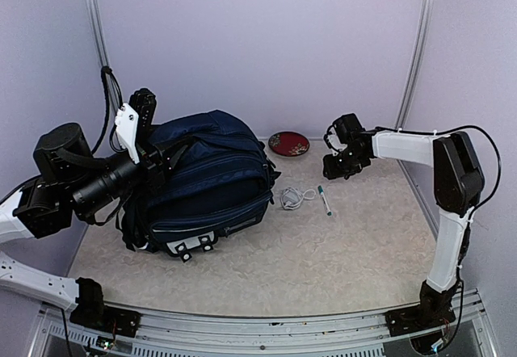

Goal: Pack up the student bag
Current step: Pick up the pen from the center of the board.

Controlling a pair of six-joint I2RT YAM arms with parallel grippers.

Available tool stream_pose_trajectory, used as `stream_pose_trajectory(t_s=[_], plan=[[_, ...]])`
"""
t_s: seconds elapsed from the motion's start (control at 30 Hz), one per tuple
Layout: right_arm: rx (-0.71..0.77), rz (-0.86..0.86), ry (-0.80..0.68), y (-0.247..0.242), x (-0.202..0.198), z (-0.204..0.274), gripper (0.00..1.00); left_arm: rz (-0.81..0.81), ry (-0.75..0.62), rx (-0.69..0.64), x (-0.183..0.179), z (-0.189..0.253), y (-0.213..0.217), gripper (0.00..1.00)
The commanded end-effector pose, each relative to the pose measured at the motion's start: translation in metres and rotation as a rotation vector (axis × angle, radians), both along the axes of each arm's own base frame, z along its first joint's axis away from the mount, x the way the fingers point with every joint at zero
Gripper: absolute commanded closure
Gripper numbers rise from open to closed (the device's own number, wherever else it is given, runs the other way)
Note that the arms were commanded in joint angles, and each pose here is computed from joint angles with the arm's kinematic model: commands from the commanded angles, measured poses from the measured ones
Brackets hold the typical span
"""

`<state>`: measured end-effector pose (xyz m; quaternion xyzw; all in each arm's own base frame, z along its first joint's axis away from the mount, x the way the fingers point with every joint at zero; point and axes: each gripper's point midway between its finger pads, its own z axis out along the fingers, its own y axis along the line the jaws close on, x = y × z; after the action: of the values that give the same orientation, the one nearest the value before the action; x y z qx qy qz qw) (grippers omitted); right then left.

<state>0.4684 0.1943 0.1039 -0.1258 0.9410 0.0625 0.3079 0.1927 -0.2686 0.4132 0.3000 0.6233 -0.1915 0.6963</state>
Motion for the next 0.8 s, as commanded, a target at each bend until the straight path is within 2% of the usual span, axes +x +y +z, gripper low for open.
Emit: stream_pose_trajectory(t_s=[0.0, 0.2, 0.47, 0.77], plan=[[-0.034, 0.019, 0.083, 0.001, 0.003, -0.021, 0.57, 0.013, -0.041, -0.178, -0.002, 0.052, 0.015, 1.00], [-0.043, 0.042, 0.183, 0.006, -0.002, -0.056, 0.60, 0.015, -0.039, -0.179, -0.001, 0.052, 0.015, 1.00], [-0.098, 0.073, 0.272, 0.008, -0.034, -0.082, 0.61, 0.014, -0.041, -0.176, -0.001, 0.051, 0.015, 1.00], [-0.128, 0.089, 0.330, 0.008, -0.049, -0.100, 0.70, 0.011, -0.042, -0.183, -0.002, 0.053, 0.016, 1.00]])
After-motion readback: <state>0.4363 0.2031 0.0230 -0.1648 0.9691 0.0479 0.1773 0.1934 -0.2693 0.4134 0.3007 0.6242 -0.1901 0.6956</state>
